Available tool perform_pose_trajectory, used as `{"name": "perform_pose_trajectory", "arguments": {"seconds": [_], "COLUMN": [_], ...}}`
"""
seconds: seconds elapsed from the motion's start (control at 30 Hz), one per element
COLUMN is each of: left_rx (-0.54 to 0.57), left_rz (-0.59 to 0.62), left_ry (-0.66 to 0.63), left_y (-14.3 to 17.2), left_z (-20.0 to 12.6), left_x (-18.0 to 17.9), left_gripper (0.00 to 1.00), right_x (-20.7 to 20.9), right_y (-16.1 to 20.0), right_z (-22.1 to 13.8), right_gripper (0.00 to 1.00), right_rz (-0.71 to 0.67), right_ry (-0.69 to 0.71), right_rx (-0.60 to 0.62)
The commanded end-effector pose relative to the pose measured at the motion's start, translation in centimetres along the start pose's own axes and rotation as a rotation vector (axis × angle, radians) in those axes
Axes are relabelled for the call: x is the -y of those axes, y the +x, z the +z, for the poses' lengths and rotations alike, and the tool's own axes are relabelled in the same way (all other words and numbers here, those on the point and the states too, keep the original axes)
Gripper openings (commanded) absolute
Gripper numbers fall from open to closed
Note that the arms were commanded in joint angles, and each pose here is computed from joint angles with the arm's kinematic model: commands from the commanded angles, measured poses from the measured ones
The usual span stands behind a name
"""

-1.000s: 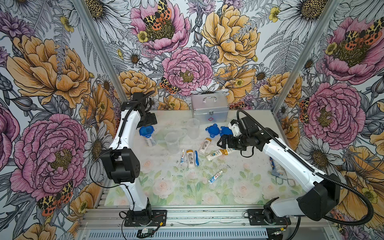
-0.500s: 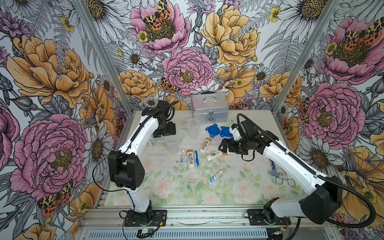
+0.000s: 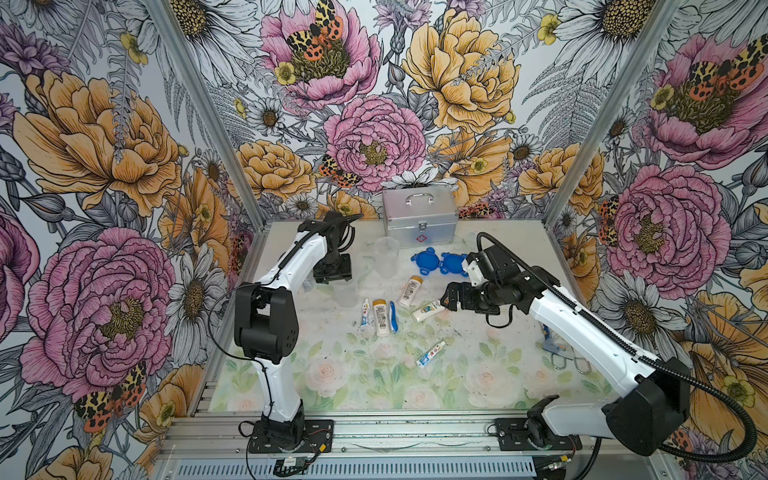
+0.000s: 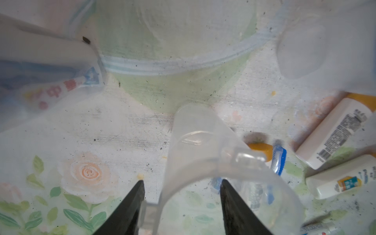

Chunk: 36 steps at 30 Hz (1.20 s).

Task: Pack away toiletry kits
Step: Pick up the container from the center of the board.

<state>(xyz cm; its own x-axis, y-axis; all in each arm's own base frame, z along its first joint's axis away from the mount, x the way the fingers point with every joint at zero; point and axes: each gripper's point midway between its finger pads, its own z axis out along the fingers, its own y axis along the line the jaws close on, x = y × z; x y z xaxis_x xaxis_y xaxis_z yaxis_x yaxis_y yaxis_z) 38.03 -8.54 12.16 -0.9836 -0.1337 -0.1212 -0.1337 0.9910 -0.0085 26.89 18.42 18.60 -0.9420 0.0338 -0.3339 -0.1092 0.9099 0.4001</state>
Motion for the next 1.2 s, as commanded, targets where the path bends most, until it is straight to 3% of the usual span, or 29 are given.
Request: {"name": "perform_pose_trajectory", "arguments": {"seconds": [0.0, 0.43, 0.73, 1.03, 1.17], "left_rx": [0.036, 0.026, 0.06, 0.014, 0.008], "left_rz": [0.02, 0.047, 0.063, 0.064, 0.11], "left_ry": [-0.003, -0.013, 0.027, 0.083, 0.073], "left_y": [-0.7, 1.8, 6.0, 16.3, 19.0], "left_z": [-0.1, -0.8, -4.8, -6.4, -6.2], "left_x": [0.4, 0.3, 0.9, 4.4, 6.5], "left_gripper": [0.53, 0.1, 0.07, 0.07, 0.07], "right_x": [0.1, 1.3, 3.3, 4.1, 3.8], "right_y": [0.1, 0.9, 2.6, 4.7, 5.8], "right_z": [-0.9, -0.8, 0.5, 3.7, 5.5], "right_gripper": [0.99, 0.99, 1.0, 1.0, 1.0], "right_rz": [0.008, 0.024, 0.04, 0.085, 0.074], "right_ry": [0.008, 0.042, 0.101, 0.128, 0.137], "right_rx": [0.043, 0.051, 0.031, -0.019, -0.062]}}
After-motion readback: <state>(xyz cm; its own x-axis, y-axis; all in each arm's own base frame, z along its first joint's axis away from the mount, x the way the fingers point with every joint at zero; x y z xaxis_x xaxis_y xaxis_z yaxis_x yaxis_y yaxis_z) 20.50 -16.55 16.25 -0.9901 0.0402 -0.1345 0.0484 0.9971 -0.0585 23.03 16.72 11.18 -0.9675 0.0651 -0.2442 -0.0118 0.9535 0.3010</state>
